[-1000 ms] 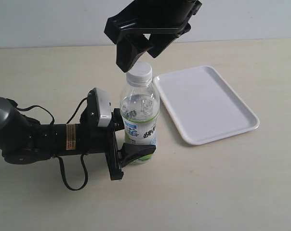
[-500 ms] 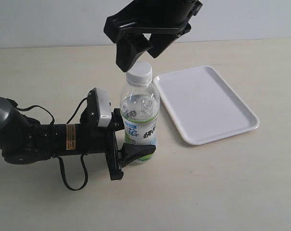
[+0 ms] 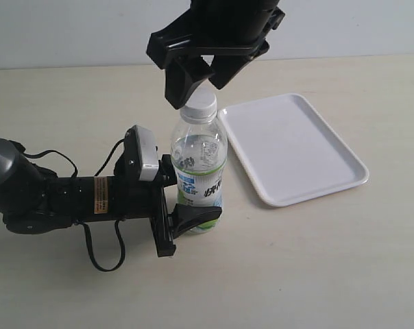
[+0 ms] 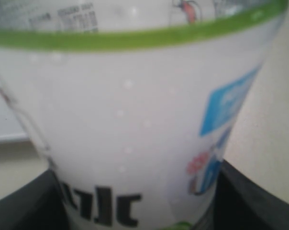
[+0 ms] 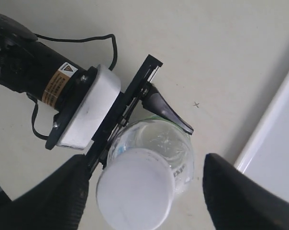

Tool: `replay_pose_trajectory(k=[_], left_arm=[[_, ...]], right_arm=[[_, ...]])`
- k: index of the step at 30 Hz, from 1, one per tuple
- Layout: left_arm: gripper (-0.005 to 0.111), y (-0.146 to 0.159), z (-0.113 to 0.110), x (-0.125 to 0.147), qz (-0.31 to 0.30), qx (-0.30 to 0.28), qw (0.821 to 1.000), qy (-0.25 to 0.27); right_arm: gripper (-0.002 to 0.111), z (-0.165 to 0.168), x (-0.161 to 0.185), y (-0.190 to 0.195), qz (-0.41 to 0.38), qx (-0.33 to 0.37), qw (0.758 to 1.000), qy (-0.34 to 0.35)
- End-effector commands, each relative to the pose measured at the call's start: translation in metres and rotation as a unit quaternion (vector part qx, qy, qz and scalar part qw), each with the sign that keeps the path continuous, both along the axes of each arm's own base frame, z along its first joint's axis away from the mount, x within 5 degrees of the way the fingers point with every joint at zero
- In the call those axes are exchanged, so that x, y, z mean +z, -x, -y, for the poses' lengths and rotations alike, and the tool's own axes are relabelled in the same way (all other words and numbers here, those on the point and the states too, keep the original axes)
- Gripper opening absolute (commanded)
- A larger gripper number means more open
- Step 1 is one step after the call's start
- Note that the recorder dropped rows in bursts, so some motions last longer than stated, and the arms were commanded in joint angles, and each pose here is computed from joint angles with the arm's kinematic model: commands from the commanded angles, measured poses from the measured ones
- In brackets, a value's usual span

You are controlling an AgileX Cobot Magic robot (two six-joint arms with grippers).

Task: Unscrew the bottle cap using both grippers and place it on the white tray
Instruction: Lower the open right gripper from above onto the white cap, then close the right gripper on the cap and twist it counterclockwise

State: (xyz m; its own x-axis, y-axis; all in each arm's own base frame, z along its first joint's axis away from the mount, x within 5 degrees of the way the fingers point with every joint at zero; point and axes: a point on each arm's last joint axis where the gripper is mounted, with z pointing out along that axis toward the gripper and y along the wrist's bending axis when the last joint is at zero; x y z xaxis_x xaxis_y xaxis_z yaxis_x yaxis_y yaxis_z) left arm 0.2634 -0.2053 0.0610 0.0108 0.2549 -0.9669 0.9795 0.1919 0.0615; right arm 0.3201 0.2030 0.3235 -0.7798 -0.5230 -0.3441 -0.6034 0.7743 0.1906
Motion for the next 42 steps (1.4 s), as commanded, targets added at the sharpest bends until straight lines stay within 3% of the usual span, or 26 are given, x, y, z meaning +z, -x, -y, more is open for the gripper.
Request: replay_pose_trajectory(k=[1, 16, 27, 31, 39, 42], left_arm=[[0.001, -0.0002, 0.0031, 0.0052, 0.006, -0.006, 1.000, 0.013], [0.001, -0.0002, 0.0031, 0.0052, 0.006, -0.006, 1.000, 0.013], [0.001, -0.0002, 0.0031, 0.0052, 0.006, -0.006, 1.000, 0.013], [0.001, -0.0002, 0.0031, 0.0052, 0.006, -0.006, 1.000, 0.013], [0.001, -0.0002, 0.0031, 0.0052, 0.006, -0.006, 1.000, 0.013], [0.001, -0.0002, 0.0031, 0.0052, 0.006, -0.006, 1.000, 0.013]], right_arm=[[0.065, -0.0030, -0.0020, -0.0029, -0.001, 0.000, 1.000, -0.002], [0.053, -0.0033, -0.0019, -0.0028, -0.003, -0.003, 1.000, -0.005], [0.010, -0.0033, -0.0019, -0.0028, 0.007, 0.021, 1.000, 0.000], [0.000, -0.0033, -0.0019, -0.0028, 0.031, 0.082, 0.996, 0.011], [0.000, -0.0033, -0.0019, -0.0028, 0.097, 0.252, 0.962, 0.041], [0.000, -0.0033, -0.0019, -0.0028, 0.107, 0.277, 0.954, 0.046]])
